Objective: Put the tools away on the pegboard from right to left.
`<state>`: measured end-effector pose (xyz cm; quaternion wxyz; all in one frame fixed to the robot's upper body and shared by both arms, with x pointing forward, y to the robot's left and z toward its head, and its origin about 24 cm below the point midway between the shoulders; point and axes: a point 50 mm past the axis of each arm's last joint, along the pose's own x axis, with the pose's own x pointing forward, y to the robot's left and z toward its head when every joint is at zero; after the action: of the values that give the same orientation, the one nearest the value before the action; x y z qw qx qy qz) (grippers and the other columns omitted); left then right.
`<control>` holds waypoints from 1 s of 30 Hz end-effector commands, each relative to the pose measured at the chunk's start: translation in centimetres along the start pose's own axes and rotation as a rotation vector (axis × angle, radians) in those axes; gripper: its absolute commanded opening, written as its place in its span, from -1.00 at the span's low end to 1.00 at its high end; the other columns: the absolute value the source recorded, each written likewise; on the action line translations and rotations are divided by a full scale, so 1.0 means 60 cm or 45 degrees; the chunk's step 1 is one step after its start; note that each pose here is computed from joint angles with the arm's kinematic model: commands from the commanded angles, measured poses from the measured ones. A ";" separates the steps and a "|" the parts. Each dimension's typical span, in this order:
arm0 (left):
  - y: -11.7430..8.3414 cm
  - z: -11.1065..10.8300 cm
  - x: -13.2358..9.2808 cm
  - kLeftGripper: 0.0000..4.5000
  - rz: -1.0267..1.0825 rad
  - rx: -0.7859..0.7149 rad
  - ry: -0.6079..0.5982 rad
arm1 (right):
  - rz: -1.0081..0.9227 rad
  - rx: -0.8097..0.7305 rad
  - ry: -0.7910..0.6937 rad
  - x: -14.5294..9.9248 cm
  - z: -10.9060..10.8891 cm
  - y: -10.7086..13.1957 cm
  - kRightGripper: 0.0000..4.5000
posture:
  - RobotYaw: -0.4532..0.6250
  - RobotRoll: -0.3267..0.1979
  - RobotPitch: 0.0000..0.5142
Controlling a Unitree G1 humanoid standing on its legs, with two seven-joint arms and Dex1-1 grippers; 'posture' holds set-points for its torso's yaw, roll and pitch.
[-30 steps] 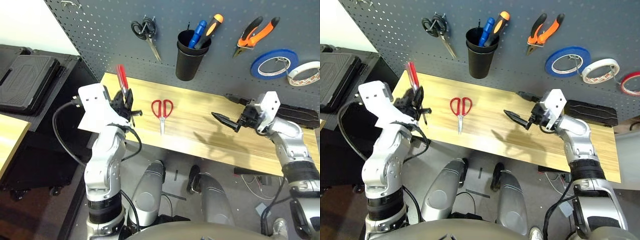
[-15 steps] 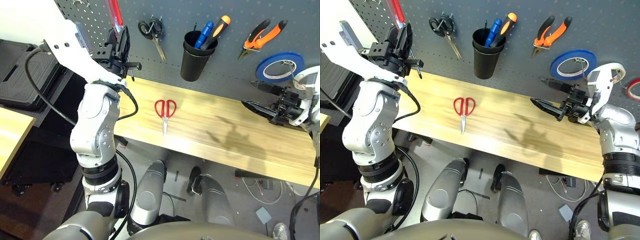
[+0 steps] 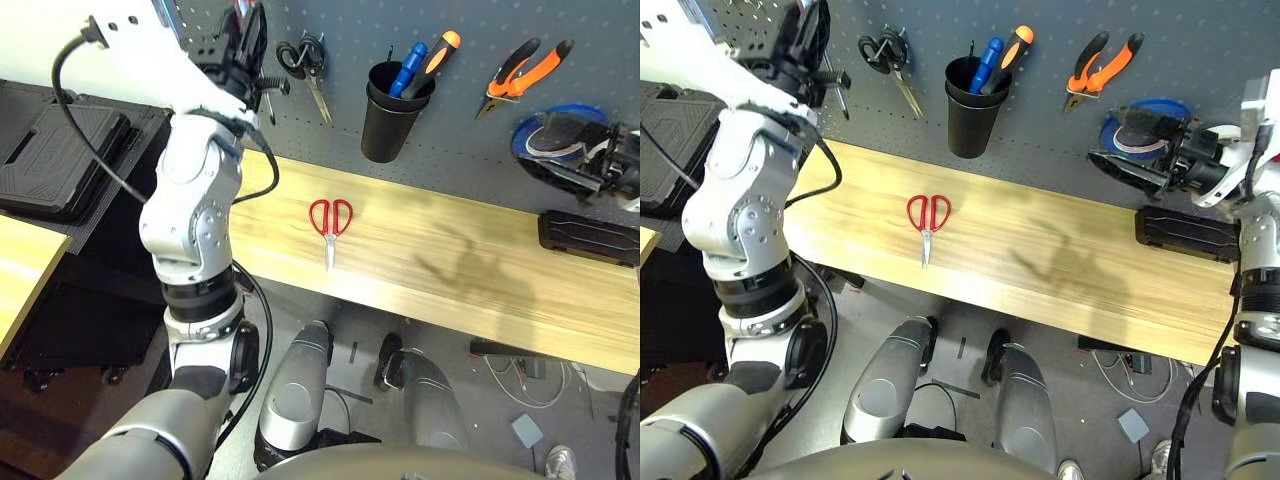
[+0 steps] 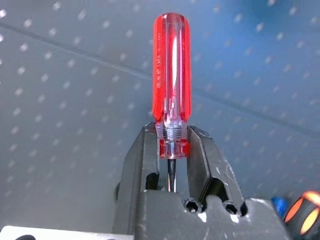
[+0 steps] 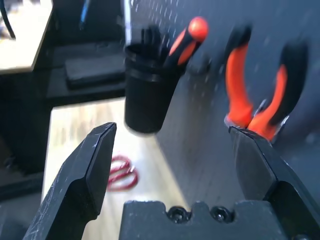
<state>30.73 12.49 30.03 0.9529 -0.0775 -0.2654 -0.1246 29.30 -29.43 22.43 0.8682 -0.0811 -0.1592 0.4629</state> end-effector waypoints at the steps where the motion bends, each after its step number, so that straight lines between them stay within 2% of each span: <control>1: -0.018 0.010 0.015 -0.64 -0.042 -0.035 -0.045 | -0.006 -0.038 -0.063 0.006 0.006 0.009 1.00 | 0.24 0.25 -0.24; 10: -0.053 0.030 0.050 -0.64 -0.060 -0.141 -0.120 | -0.017 -0.021 -0.106 0.024 -0.008 0.048 1.00 | 0.21 0.25 -0.26; 17: -0.085 0.030 0.069 -0.64 -0.085 -0.222 -0.141 | -0.036 0.003 -0.108 0.024 -0.014 0.058 1.00 | 0.19 0.25 -0.28; 24: -0.102 -0.005 0.081 -0.64 -0.091 -0.233 -0.102 | -0.045 -0.005 -0.122 0.034 -0.017 0.057 1.00 | 0.18 0.25 -0.29; 30: -0.101 -0.046 0.085 -0.64 -0.081 -0.173 -0.038 | -0.055 -0.011 -0.140 0.043 -0.021 0.061 1.00 | 0.17 0.25 -0.27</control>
<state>34.44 5.51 31.53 0.9353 -0.1486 -0.2748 -0.1662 28.39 -25.52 20.61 0.8705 -0.0460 -0.2053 0.4449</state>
